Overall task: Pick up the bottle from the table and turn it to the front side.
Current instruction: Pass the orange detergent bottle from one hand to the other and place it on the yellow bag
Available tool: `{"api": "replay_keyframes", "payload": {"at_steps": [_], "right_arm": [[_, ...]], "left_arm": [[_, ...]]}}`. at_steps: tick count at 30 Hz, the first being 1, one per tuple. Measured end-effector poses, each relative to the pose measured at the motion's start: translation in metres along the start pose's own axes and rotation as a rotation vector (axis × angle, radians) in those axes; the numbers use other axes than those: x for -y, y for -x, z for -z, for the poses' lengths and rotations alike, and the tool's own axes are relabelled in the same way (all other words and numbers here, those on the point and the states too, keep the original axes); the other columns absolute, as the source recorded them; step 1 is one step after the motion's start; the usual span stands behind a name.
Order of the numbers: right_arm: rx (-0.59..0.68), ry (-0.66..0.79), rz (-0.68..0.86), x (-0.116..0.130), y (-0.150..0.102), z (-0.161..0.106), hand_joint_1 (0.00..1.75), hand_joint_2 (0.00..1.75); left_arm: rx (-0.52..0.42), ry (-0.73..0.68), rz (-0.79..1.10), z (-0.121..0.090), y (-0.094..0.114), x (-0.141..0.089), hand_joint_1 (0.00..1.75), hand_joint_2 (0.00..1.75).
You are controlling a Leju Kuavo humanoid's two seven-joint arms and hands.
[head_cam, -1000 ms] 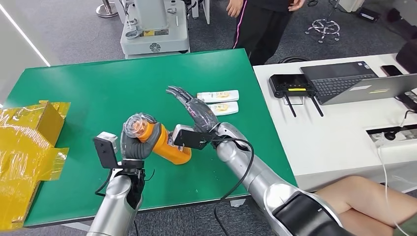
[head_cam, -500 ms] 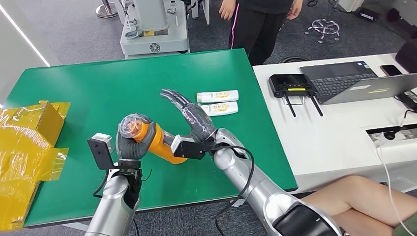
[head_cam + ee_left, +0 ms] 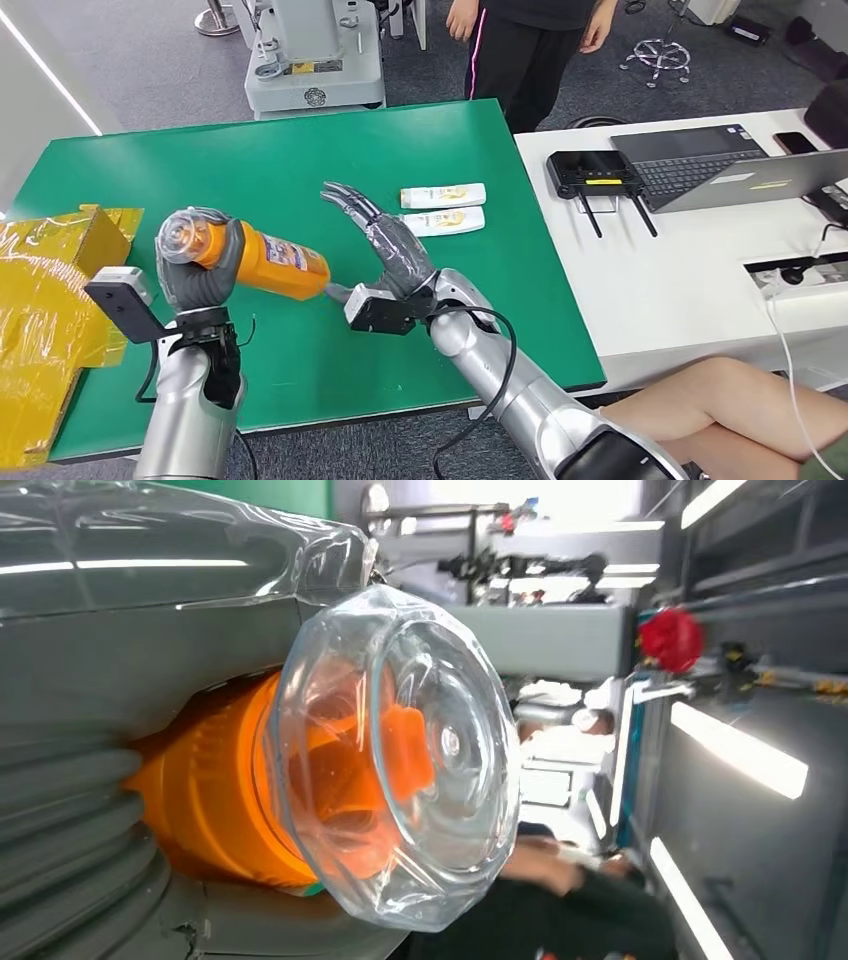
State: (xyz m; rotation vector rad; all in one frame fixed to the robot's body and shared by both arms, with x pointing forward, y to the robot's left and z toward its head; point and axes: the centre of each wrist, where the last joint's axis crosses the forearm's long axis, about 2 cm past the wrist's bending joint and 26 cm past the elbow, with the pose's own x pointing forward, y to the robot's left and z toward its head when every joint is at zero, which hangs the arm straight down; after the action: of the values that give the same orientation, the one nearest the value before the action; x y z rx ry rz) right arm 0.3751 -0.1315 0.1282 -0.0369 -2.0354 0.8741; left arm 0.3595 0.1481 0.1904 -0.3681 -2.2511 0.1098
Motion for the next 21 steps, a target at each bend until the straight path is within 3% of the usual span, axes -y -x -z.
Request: {"api": "replay_keyframes", "payload": {"at_steps": [4, 15, 21], "right_arm": [[0.007, -0.001, 0.003, -0.001, -0.002, 0.002, 0.0, 1.75], [0.014, 0.005, 0.029, -0.003, -0.003, 0.003, 0.0, 1.75], [0.048, 0.096, 0.064, -0.005, -0.006, 0.0, 0.0, 1.75]], "left_arm": [[0.047, 0.001, 0.009, 0.015, -0.01, -0.002, 1.75, 1.75], [0.076, -0.032, 0.011, 0.026, -0.016, -0.004, 1.75, 1.75], [0.104, -0.054, 0.152, 0.036, -0.02, -0.018, 1.75, 1.75]]}}
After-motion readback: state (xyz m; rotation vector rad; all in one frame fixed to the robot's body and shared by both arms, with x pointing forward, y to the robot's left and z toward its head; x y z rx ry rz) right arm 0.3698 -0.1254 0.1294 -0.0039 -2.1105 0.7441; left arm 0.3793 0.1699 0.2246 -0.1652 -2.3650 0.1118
